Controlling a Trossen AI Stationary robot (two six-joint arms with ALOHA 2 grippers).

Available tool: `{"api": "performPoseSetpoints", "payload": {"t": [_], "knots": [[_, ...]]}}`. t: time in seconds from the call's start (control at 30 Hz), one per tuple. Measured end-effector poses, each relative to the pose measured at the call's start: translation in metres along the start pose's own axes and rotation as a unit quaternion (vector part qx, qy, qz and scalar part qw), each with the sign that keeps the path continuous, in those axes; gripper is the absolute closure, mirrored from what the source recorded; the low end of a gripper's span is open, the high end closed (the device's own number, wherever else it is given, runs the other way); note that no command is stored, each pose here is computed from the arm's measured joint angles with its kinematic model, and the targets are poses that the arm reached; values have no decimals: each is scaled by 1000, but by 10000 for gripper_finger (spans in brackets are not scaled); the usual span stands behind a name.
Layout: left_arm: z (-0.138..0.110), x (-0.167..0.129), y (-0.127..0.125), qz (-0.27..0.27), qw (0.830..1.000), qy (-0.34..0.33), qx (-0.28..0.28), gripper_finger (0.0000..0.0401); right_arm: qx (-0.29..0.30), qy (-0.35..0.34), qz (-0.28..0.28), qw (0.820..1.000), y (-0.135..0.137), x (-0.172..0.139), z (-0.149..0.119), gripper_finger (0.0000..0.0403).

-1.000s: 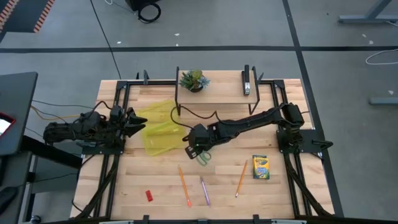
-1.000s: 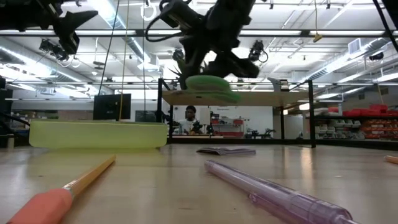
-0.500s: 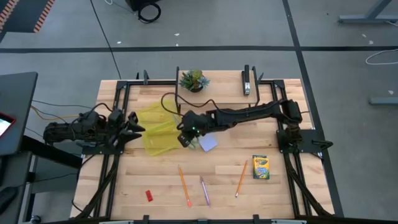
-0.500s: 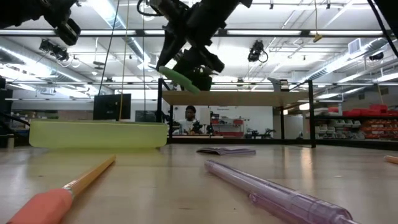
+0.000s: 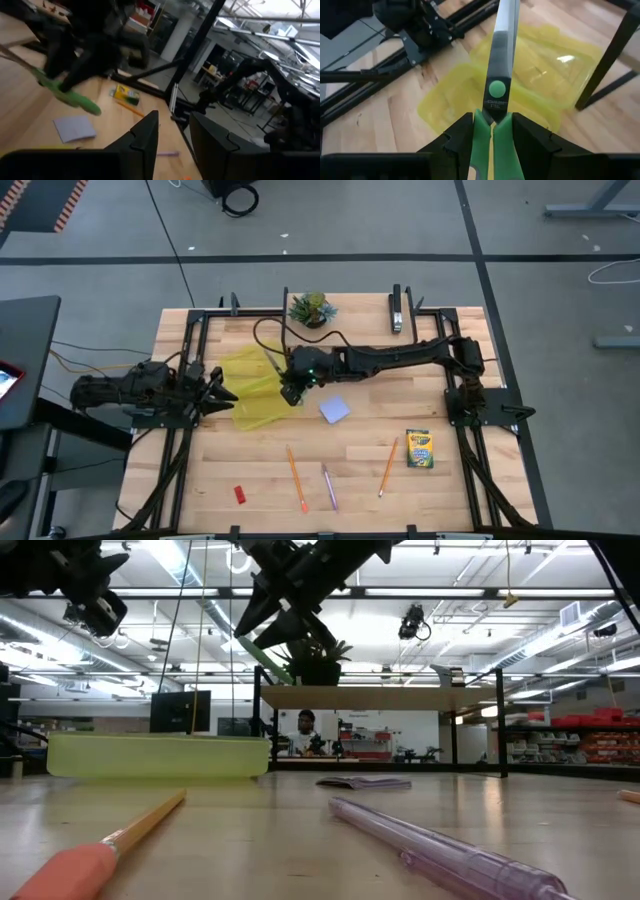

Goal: Pack school essentials
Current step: Put the green scissors into the yellow supply box

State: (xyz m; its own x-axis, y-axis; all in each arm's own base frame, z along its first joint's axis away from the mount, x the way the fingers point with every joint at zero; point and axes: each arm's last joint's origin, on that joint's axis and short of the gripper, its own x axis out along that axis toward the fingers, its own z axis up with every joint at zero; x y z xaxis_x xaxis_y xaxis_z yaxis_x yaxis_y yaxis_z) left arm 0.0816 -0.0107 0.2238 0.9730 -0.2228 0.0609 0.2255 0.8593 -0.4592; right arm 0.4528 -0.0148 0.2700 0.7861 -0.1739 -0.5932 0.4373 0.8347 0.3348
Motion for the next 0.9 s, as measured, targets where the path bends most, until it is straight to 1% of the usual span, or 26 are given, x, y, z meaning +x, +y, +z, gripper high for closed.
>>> {"api": "performPoseSetpoints", "payload": {"t": [0.13,0.27,0.43,0.6,0.7,0.73,0.8,0.9], "knots": [[-6,1,-1,-9,999,32,-18,284,1,-14,6,1000,0,-3,9,265],[-10,5,-3,-18,997,61,-42,284,-19,-34,13,999,8,-12,25,265],[-16,9,-5,-31,994,93,-49,289,-42,-49,14,998,8,-18,37,265],[-19,11,-9,-46,990,112,-65,287,-58,-57,15,997,9,-20,41,265],[-19,10,-11,-54,989,117,-74,289,-58,-74,24,995,11,-15,42,265],[-20,10,-11,-56,989,118,-75,290,-58,-70,24,996,11,-13,41,265],[-20,10,-12,-61,988,121,-78,292,-56,-77,33,995,12,-2,40,265],[-20,11,-13,-66,986,124,-89,293,-62,-56,37,996,15,16,39,265]]}}
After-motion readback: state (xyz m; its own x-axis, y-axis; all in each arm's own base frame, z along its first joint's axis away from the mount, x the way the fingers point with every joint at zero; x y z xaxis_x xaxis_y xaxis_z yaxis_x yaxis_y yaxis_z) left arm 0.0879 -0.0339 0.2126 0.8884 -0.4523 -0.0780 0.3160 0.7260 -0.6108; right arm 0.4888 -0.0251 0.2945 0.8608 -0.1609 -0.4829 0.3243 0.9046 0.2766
